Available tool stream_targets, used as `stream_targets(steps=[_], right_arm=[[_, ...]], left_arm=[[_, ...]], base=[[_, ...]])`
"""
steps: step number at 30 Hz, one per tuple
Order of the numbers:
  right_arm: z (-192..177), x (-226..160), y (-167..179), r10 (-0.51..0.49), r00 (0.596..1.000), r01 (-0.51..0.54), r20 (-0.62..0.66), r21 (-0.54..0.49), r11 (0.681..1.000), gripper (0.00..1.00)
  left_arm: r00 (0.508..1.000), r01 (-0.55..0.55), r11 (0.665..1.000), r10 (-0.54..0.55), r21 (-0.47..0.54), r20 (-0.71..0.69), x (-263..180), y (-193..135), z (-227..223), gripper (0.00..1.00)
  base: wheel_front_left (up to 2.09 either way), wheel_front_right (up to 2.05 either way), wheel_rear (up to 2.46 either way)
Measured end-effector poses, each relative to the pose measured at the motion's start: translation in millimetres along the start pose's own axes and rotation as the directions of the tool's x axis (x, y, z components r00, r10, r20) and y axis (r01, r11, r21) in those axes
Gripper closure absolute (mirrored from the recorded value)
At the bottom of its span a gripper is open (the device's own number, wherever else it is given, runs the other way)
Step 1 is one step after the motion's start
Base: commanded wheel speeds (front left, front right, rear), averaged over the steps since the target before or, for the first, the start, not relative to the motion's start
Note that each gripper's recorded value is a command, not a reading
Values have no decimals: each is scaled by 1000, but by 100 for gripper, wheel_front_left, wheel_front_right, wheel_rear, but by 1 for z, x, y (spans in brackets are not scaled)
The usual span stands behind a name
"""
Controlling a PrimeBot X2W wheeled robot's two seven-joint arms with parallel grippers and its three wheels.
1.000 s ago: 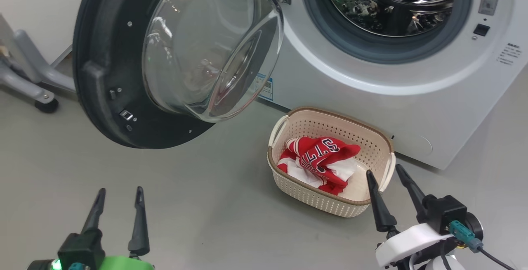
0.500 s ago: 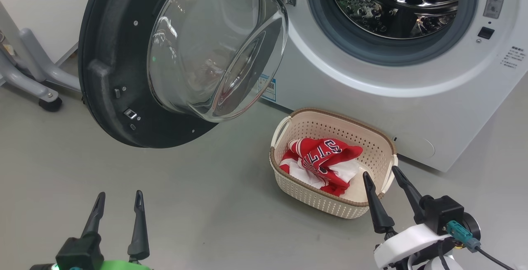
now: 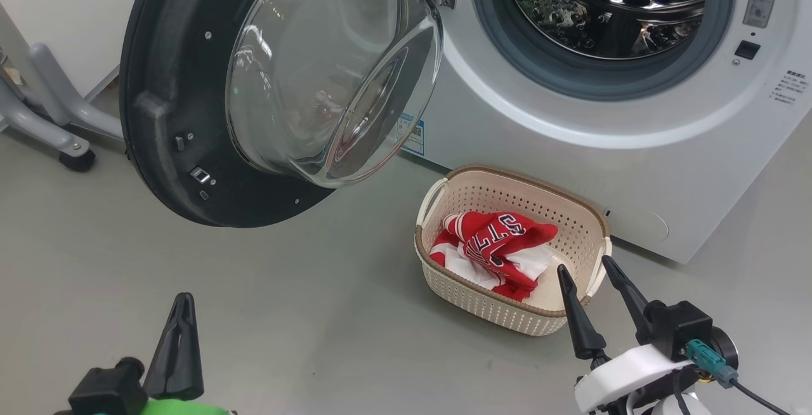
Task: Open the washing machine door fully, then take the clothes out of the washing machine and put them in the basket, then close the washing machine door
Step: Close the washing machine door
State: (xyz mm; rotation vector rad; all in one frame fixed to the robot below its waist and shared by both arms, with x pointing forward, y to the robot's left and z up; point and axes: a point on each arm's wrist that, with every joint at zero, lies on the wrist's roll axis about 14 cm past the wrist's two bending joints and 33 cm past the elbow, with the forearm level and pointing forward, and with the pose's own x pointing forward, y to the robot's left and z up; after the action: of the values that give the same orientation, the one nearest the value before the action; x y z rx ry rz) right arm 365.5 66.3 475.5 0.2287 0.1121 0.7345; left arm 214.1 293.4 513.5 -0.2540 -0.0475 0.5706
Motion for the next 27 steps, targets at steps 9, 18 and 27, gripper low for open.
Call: stream_targets(steps=[9, 18, 27], right_arm=[[-1, 1, 0, 2, 1000, -2, -3, 3, 1000, 0], [-4, 2, -2, 1, 1000, -1, -16, 7, 1000, 0], [-5, 4, -8, -9, 1000, 9, -19, 11, 1000, 0]], left_arm=[[1000, 24, 957, -23, -290, 5, 1, -5, 4, 100], [999, -10, 693, 30, -721, 16, 4, 6, 12, 100], [978, 63, 367, 164, -928, 131, 13, 45, 45, 100]], base=[[0, 0, 0], [0, 0, 0], [0, 0, 0]])
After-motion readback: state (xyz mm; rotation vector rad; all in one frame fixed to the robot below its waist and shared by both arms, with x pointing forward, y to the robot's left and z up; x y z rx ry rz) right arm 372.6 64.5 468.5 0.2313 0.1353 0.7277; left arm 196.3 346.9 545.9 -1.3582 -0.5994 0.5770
